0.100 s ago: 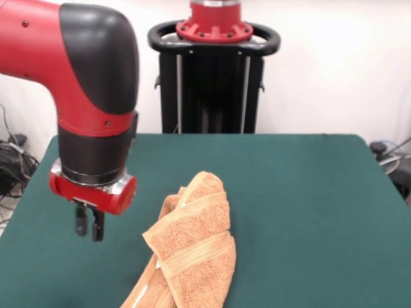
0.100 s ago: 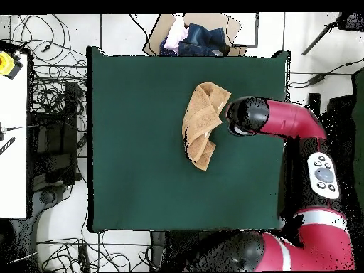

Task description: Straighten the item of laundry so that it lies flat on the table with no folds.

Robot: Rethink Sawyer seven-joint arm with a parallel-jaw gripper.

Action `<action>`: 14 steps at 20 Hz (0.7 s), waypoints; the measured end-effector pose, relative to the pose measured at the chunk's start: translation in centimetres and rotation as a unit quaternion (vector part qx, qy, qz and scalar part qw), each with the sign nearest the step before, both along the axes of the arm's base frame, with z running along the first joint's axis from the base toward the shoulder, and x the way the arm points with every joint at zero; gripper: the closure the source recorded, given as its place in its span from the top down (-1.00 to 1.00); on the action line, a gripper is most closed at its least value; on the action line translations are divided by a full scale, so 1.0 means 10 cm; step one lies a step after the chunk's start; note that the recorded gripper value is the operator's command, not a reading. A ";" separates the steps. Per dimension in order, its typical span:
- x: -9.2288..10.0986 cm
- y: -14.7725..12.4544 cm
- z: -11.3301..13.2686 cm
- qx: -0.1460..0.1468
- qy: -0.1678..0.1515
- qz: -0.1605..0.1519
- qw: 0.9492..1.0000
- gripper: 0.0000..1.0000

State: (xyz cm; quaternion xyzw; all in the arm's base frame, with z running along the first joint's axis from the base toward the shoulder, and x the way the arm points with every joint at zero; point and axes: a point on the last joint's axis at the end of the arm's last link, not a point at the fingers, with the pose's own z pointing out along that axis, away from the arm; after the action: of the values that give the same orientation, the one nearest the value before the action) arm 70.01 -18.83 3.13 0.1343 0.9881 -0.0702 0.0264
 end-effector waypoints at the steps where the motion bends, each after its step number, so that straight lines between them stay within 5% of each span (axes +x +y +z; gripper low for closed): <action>1: -0.01 -0.03 -0.01 0.000 0.000 0.003 1.000 1.00; 14: -0.05 -0.04 -0.07 -0.013 0.010 0.059 0.998 1.00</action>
State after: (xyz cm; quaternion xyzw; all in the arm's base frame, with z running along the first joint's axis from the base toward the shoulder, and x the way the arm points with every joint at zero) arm 69.48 -19.27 2.45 0.0751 0.9935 -0.0823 0.0223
